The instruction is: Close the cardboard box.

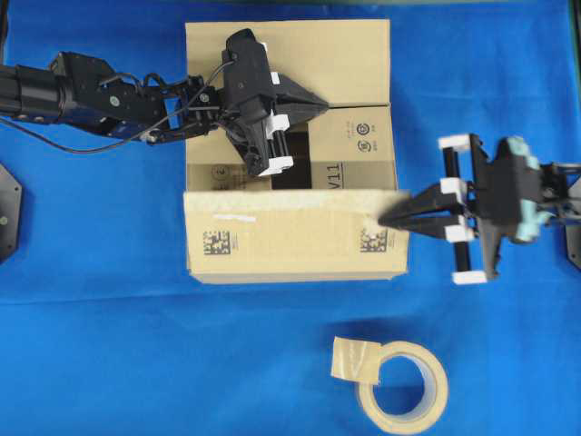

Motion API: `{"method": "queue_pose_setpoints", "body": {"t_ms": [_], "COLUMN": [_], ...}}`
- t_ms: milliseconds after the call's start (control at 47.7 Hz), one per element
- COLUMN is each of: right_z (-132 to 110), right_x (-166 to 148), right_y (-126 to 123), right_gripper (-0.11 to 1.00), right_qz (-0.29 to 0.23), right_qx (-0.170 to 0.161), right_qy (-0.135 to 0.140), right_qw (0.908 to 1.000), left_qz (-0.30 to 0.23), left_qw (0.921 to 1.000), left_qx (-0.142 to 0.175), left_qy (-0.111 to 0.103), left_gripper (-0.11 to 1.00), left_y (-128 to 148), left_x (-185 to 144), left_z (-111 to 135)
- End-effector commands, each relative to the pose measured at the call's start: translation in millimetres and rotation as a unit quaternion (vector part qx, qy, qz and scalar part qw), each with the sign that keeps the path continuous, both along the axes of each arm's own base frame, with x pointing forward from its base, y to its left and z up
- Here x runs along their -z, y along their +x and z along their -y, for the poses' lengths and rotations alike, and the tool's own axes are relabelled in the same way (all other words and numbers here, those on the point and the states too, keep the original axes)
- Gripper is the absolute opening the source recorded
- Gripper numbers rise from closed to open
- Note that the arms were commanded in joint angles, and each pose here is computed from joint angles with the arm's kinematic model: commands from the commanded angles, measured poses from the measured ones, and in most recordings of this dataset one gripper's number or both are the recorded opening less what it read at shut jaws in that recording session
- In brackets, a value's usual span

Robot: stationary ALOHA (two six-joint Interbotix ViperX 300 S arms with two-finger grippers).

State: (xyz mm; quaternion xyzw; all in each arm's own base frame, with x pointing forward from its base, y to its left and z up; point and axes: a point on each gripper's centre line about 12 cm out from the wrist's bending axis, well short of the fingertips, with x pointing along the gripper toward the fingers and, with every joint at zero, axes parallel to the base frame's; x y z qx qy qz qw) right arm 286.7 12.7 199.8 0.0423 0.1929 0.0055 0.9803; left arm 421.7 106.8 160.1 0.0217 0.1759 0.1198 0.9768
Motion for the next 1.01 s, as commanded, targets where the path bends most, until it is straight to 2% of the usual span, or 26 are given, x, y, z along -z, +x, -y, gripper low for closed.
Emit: {"method": "queue_pose_setpoints", "body": {"t_ms": [0, 231, 524, 755, 985], "right_z": [5.7, 7.3, 7.6, 7.6, 7.6], "right_x": [9.6, 35.2, 34.3, 33.7, 32.9], "right_y": [4.6, 10.8, 11.1, 11.6, 12.2], "right_gripper": [0.0, 0.0, 0.0, 0.0, 0.0], "right_qz": [-0.016, -0.061, -0.059, -0.058, -0.056], "right_qx": [0.015, 0.03, 0.034, 0.034, 0.034], "right_qy": [0.007, 0.021, 0.025, 0.025, 0.025], "right_qw": [0.9997, 0.9975, 0.9973, 0.9974, 0.9976], "left_qz": [0.014, 0.015, 0.024, 0.057, 0.057], "left_qw": [0.9999, 0.9999, 0.9997, 0.9982, 0.9982], "left_qx": [0.0, 0.0, 0.002, 0.01, 0.003], "left_qy": [0.001, 0.002, 0.004, 0.012, 0.02], "left_gripper": [0.0, 0.0, 0.0, 0.0, 0.0], "left_y": [1.2, 2.0, 1.6, -3.0, -17.5], "left_x": [-9.9, -10.2, -21.1, -71.8, -131.4], "left_z": [0.3, 0.1, 1.7, 9.2, 2.2]}}
